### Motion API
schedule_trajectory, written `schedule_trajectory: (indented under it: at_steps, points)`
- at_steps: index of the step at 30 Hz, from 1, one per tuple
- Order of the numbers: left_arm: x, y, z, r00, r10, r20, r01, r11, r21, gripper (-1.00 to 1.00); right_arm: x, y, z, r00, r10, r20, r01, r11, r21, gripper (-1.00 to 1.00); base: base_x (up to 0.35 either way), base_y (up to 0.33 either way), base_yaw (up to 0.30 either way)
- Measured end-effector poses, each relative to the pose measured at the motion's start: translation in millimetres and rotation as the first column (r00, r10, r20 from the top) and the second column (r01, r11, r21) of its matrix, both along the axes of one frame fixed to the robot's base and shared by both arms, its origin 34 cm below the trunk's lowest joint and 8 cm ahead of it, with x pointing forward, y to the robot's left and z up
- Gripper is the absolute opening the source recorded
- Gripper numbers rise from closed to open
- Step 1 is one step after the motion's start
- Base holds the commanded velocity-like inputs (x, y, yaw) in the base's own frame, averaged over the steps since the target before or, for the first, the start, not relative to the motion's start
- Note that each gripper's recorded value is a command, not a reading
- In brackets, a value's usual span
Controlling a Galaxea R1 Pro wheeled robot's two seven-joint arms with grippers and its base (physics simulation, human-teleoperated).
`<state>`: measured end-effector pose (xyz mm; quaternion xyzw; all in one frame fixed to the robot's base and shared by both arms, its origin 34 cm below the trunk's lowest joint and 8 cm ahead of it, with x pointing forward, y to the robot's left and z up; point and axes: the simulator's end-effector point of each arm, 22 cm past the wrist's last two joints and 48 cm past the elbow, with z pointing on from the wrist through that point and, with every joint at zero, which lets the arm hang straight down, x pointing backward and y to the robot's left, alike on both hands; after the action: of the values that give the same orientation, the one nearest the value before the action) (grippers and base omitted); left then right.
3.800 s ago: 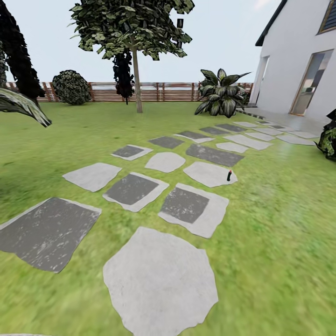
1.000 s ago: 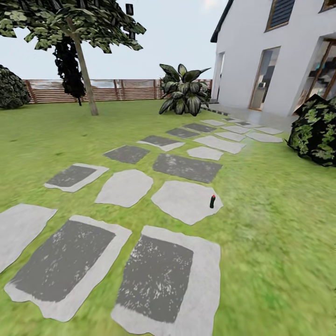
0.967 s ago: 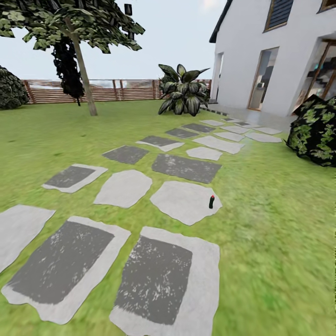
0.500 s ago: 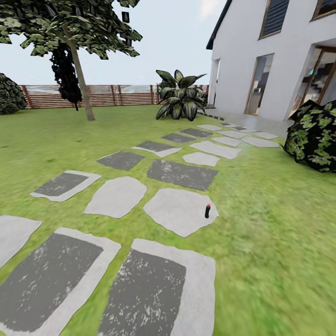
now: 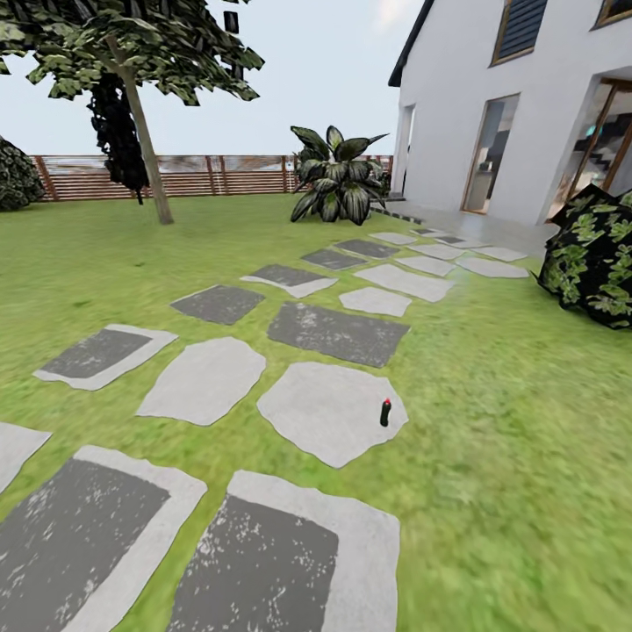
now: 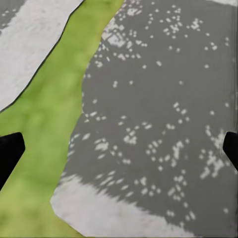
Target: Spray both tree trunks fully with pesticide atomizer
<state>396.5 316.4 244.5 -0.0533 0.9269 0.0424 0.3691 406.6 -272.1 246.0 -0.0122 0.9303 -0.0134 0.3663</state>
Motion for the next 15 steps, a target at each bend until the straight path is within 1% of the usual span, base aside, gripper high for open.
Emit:
schedule_trajectory:
  at_steps: [15]
  points:
    - [0.1,-0.1,0.0,1.000,-0.001,0.000,0.001,1.000,0.000,1.00,-0.1,0.4,-0.1,1.000,0.001,-0.001,-0.001,1.000,0.001,1.00,0.292,-0.143,0.000]
